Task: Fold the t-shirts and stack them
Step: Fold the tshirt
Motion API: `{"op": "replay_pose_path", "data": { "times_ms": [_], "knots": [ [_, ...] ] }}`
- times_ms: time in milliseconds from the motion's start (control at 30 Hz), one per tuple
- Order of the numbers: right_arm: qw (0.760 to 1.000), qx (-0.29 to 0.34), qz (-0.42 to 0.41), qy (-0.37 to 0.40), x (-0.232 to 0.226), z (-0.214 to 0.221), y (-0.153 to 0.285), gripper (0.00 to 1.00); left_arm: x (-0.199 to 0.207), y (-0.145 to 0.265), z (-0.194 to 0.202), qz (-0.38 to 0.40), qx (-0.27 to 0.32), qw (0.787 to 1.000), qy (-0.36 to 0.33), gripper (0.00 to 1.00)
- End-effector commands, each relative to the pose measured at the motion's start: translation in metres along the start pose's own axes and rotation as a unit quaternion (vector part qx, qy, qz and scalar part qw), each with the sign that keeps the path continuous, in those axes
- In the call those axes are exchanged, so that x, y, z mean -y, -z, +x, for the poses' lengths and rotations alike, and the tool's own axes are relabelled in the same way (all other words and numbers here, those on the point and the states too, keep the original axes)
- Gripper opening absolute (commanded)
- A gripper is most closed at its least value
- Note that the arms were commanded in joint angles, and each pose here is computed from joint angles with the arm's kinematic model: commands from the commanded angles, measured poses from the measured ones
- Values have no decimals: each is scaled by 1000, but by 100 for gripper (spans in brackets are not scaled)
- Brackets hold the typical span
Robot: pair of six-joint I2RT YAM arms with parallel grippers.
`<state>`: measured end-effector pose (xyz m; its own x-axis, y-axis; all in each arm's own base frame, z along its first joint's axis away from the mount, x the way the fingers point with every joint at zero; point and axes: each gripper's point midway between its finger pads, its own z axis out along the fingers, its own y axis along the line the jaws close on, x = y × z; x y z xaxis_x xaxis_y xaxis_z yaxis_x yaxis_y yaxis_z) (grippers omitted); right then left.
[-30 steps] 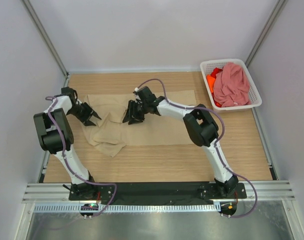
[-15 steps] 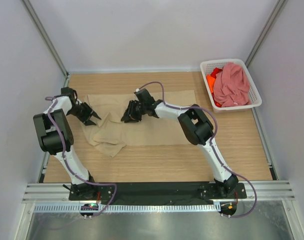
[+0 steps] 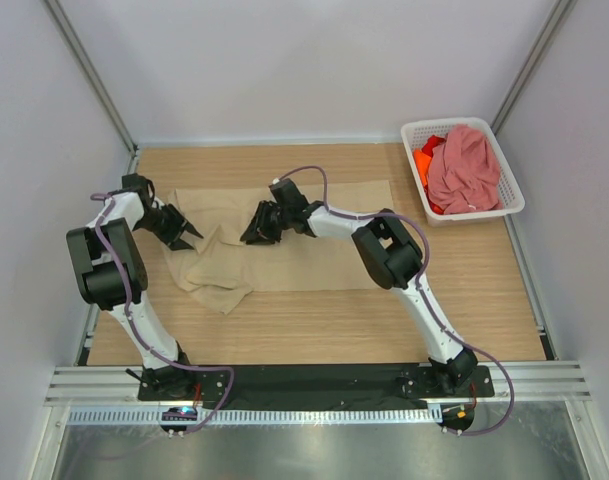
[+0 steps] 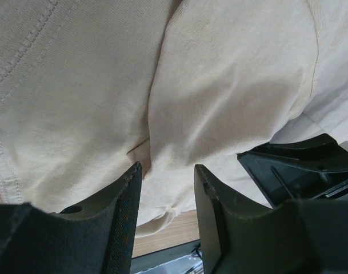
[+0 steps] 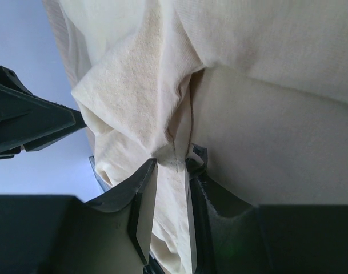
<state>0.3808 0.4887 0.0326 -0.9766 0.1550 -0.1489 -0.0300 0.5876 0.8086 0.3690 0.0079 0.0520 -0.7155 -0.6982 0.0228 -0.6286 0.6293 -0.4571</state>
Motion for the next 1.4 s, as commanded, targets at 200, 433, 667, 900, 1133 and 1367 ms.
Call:
{"op": "replay_pose_path", "data": {
  "times_ms": [200, 433, 667, 900, 1133, 1367],
  "knots": [
    [1000, 3, -21, -3, -10, -3, -9, 33, 18, 21, -6, 35, 22, 999, -8, 43],
    [1000, 1, -27, 5, -24, -5, -1, 15, 21, 23, -6, 38, 27, 999, -8, 43],
    [999, -17, -21, -22, -38, -2, 12, 1, 22, 26, -8, 38, 33, 999, -7, 39],
    [998, -25, -32, -55, -55, -2, 28, 1, -2, 44, 3, -19, 64, 998, -15, 49],
    [996, -26, -33, -83, -61, -6, 43, 1, -1, 41, 20, 3, 41, 999, -12, 52],
    [995, -33, -28, -85, -50, -5, 37, 1, -3, 17, 22, 7, 26, 999, -19, 44]
  ]
}}
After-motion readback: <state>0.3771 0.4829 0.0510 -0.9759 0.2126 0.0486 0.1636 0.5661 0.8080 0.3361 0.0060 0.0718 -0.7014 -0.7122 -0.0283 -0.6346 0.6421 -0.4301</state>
